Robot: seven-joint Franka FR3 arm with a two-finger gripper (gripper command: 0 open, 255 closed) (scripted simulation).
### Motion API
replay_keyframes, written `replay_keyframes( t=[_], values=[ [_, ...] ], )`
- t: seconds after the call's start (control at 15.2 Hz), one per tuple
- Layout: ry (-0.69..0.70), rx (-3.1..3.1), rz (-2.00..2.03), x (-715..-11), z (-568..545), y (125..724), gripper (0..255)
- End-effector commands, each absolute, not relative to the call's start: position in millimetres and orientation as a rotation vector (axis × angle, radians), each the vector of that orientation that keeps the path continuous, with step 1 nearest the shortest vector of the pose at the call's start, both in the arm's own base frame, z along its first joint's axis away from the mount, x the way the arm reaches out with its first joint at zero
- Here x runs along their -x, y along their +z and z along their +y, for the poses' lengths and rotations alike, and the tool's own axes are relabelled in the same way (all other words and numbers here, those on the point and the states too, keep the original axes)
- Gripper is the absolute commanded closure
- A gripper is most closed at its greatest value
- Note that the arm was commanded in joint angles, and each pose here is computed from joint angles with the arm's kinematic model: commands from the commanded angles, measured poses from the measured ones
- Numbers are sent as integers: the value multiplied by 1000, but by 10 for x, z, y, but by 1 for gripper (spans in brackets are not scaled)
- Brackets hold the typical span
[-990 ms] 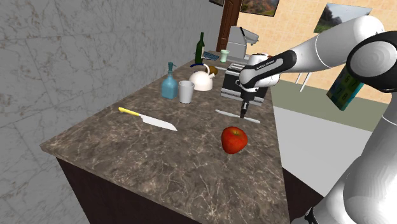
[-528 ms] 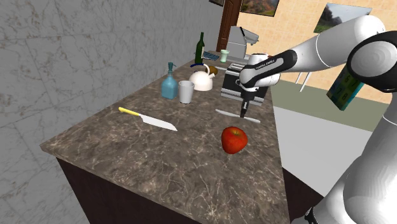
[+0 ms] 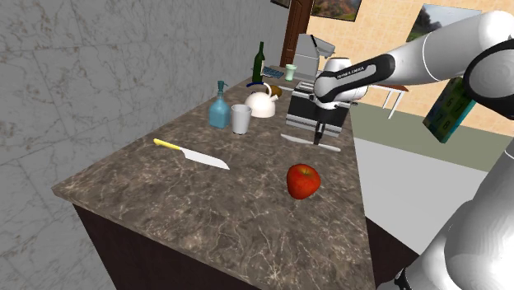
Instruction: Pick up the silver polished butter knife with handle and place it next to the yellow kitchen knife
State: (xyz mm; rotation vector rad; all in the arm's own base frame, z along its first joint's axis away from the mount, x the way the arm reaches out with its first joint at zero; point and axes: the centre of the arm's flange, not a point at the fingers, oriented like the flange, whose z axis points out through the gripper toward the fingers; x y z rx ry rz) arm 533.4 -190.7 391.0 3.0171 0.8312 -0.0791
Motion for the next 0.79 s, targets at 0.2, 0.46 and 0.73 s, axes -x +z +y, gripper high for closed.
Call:
replay_keyframes(
  t=[0.2, 0.46, 0.73],
  values=[
    [-80, -3017, 831, -5333, -1898, 4167, 255],
    [-80, -3017, 831, -5333, -1898, 4378, 255],
    [-80, -3017, 831, -5333, -1898, 4589, 255]
  ],
)
